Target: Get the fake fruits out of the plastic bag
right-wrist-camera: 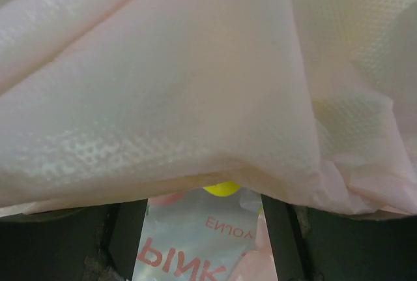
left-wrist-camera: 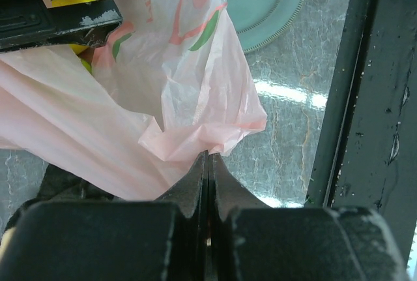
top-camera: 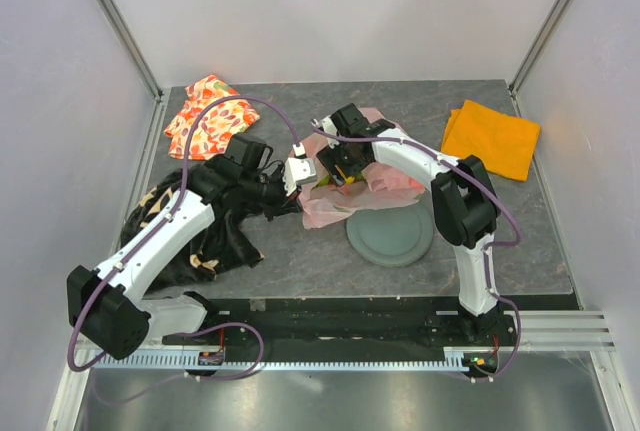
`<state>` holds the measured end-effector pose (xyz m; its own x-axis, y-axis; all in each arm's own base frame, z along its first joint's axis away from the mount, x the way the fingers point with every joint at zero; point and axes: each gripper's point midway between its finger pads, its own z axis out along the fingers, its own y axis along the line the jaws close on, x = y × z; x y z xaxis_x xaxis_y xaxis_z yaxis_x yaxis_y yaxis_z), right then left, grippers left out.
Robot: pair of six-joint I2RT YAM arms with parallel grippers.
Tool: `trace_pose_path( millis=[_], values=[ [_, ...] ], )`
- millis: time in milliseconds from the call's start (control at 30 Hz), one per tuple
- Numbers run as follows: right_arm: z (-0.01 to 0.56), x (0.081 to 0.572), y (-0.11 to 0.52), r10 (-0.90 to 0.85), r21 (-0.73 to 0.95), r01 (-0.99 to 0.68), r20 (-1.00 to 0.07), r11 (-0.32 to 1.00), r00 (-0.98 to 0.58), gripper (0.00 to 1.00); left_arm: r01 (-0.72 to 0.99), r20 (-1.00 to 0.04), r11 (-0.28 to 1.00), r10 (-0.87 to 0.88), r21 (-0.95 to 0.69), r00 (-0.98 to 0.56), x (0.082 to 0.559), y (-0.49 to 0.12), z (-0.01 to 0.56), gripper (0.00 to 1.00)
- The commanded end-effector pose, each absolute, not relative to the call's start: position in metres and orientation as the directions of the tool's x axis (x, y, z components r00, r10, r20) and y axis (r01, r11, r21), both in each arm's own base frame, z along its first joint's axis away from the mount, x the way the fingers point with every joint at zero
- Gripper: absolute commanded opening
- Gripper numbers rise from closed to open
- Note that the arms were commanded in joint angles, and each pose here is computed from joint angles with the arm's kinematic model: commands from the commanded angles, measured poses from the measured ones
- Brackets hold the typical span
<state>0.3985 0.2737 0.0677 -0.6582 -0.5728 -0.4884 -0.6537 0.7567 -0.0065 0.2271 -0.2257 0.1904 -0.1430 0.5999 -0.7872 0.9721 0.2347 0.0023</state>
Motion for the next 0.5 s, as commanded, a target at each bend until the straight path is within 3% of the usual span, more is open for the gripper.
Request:
trace_pose_path(
  millis=[0,167,367,467],
  values=[
    [0.079,0.419,0.285,-0.548,-0.019,-0.643,-0.544,0.765,-0.636,0.71,0.974,-0.81,0.223,0.579,0.045,-0.095,0.236,-0.231,0.203,0.02],
    [0.074,0.422,0.294,-0.555,-0.013,-0.656,-0.547,0.754,-0.627,0.65,0.974,-0.813,0.224,0.574,0.045,-0.095,0.239,-0.233,0.203,0.02],
    [0.082,0.416,0.293,-0.576,-0.018,-0.679,-0.545,0.734,-0.609,0.25,0.972,-0.812,0.229,0.576,0.051,-0.094,0.244,-0.235,0.201,0.02],
    [0.118,0.409,0.284,-0.587,-0.049,-0.698,-0.586,0.714,-0.559,0.17,0.962,-0.812,0.26,0.577,0.085,-0.084,0.255,-0.233,0.202,0.02]
  ],
)
